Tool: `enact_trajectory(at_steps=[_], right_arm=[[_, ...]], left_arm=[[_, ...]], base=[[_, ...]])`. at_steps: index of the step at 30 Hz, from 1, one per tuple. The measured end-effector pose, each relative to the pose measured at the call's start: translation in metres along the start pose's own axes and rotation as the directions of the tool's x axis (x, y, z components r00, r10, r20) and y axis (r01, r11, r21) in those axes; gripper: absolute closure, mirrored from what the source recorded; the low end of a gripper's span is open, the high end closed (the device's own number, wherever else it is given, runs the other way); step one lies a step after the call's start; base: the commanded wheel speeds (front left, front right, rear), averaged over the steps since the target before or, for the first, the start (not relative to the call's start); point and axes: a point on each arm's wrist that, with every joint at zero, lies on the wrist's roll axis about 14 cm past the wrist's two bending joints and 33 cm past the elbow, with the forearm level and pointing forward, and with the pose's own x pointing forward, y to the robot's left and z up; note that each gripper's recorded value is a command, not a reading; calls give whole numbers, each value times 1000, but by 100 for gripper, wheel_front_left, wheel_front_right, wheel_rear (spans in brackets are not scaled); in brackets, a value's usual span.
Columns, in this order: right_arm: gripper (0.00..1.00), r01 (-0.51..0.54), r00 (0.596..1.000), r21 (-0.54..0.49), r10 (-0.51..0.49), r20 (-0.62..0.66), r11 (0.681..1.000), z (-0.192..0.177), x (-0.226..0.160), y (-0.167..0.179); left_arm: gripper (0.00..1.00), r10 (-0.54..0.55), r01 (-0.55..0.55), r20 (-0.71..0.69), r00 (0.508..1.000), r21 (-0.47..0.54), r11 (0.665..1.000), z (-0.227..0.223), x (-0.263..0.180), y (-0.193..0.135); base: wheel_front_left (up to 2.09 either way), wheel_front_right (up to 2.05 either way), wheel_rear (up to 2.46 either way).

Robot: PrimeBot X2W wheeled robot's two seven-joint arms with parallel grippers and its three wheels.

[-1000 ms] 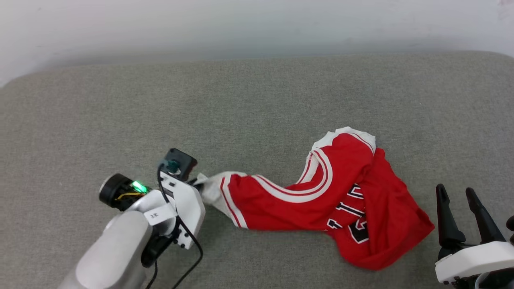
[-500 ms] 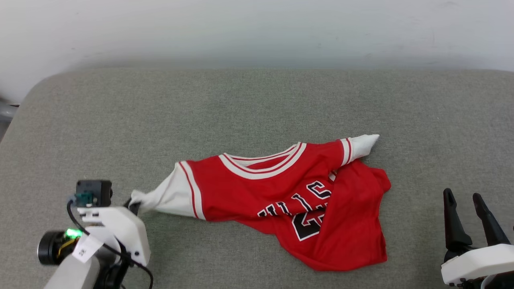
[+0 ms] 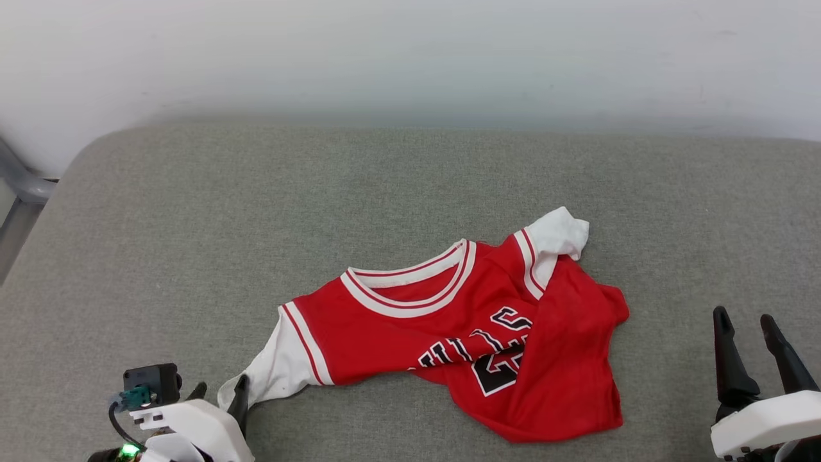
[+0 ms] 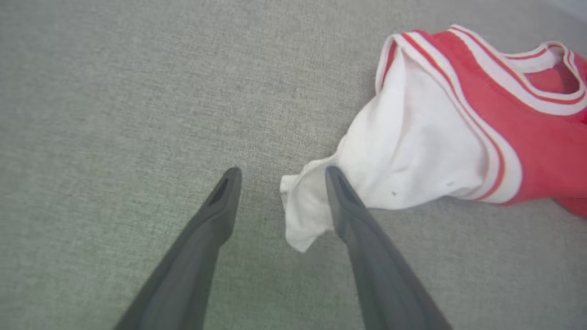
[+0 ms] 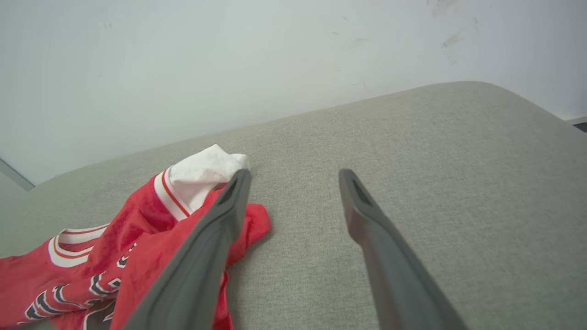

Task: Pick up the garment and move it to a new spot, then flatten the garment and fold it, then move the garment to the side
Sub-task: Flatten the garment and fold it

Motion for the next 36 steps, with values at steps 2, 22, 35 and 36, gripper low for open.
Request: enact_trajectory(at_steps=[2,22,35,36], right_arm=[[0,-2,1000,-1,2,1,1000,2,-2,1],[0,-24,957,1,24,-289,1000,-48,17,13],[0,-226,671,-76,99,-735,971,-132,47,65],[0,-231,637,-82,87,-766,970,-141,45,63]], left_arm=[[0,-9,8,86,996,14,1000,17,-2,-4],[0,-176,114,541,822,147,983,114,-42,-60],[0,-161,106,563,810,130,986,125,-35,-58],[0,-163,108,566,808,130,986,126,-35,-58]], base=[[0,0,0],[0,0,0],[0,0,0],[0,0,0]])
